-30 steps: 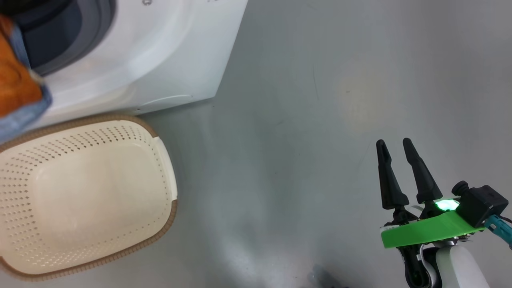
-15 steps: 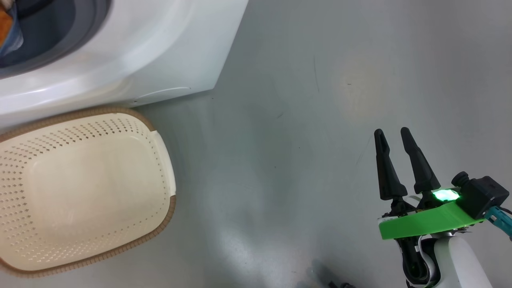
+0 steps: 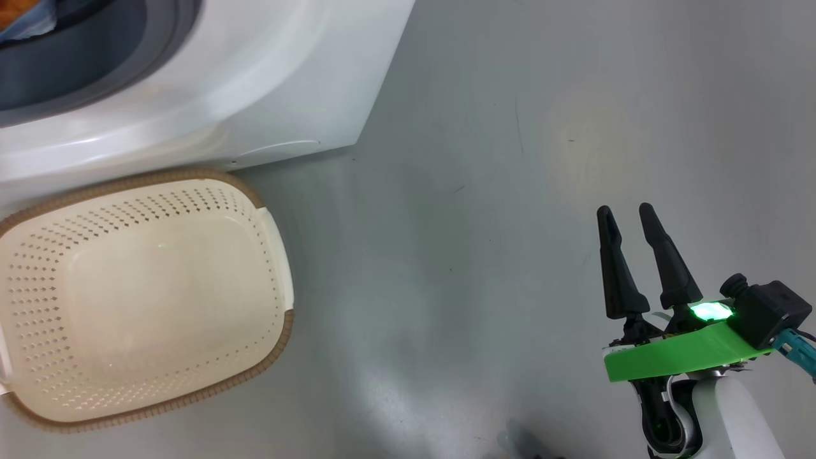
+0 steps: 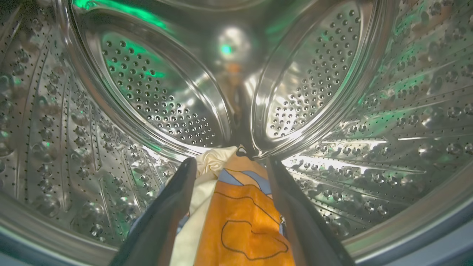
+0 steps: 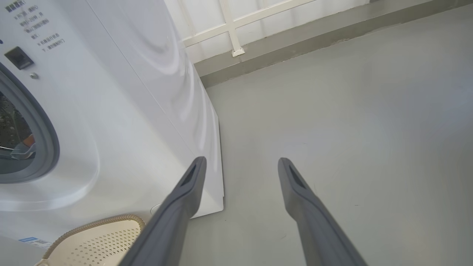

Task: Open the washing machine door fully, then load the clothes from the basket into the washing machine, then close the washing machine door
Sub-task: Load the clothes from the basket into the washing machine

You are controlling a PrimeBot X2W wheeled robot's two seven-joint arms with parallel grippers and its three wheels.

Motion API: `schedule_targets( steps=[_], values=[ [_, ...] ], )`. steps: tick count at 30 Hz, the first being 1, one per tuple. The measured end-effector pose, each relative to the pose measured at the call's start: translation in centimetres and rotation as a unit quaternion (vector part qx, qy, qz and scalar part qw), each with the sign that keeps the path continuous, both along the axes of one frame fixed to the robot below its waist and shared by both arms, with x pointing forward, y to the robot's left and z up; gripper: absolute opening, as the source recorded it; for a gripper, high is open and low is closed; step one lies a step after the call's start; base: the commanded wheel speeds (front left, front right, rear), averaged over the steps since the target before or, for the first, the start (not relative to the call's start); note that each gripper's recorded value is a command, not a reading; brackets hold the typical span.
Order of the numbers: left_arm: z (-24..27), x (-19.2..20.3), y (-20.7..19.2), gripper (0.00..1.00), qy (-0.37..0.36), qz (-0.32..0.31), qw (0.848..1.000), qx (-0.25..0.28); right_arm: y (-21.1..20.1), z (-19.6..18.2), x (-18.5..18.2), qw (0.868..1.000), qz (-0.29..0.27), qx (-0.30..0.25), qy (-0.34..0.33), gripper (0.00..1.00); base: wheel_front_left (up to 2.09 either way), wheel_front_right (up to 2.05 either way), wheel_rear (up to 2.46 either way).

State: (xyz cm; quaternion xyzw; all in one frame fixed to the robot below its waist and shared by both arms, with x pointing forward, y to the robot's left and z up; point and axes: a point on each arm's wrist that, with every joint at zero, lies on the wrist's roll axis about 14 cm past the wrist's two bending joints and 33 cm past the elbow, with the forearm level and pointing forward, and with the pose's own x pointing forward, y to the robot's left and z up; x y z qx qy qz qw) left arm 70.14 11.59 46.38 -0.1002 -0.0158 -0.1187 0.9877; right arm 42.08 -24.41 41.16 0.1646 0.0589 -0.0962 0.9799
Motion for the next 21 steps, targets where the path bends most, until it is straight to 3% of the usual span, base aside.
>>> schedule_targets(
  steps=[21],
  values=[
    [-2.6,-5.8,-0.2,1.0,0.045,-0.003,0.999,-0.026,1.1,1.4,0.9,1.0,0.02,-0.009,-0.022,1.0,0.0,0.0,0.0]
  ],
)
